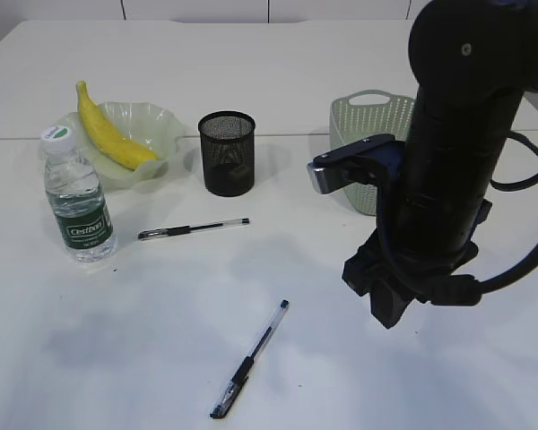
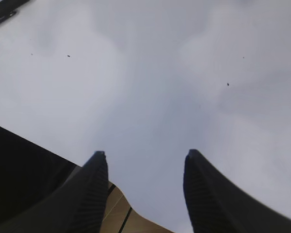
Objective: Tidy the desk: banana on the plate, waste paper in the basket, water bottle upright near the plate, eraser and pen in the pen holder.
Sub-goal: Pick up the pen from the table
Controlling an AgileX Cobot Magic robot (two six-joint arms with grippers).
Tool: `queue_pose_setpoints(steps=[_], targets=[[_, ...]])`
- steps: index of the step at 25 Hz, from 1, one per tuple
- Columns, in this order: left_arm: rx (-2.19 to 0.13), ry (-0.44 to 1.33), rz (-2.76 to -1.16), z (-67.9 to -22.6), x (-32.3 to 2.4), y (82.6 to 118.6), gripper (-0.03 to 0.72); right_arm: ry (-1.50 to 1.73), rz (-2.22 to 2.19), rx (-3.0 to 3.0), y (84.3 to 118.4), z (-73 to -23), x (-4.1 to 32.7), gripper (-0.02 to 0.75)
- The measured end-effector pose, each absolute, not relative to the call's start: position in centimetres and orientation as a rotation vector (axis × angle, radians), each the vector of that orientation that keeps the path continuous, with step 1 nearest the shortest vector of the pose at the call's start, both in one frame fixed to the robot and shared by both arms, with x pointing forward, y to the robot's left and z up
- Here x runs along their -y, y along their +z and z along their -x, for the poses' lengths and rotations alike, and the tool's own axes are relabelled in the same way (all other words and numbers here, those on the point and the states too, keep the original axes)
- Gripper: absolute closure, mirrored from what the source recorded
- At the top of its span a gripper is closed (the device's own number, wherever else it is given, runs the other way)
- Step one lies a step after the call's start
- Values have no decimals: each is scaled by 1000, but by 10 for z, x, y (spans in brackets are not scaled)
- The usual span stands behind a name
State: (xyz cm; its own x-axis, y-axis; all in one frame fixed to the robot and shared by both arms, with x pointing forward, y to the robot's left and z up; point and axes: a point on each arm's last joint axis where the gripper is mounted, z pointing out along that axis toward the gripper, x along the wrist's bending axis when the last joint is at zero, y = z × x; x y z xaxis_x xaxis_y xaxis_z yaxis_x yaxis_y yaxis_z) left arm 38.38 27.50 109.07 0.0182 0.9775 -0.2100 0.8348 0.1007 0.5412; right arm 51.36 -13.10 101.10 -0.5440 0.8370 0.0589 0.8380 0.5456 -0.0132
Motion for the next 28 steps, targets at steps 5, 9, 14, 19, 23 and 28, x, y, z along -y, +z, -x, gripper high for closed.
queue_pose_setpoints(steps=[5,9,14,19,23,28], targets=[[-1850,347,-1768,-384,-275,1091,203,-30,1471,2709,1011,-514,131,362],[-1849,348,-1769,-384,-275,1091,207,-31,1469,2709,1011,-514,131,362],[-1752,359,-1859,-384,-272,1091,207,-32,1468,2710,1011,-513,131,362],[-1686,305,-1887,-382,-263,1092,207,-32,1467,2711,1011,-513,131,363],[-1608,293,-1919,-381,-253,1093,208,-32,1466,2711,1011,-513,131,363],[-1423,263,-1992,-381,-227,1093,228,-32,1466,2711,1011,-513,131,363]])
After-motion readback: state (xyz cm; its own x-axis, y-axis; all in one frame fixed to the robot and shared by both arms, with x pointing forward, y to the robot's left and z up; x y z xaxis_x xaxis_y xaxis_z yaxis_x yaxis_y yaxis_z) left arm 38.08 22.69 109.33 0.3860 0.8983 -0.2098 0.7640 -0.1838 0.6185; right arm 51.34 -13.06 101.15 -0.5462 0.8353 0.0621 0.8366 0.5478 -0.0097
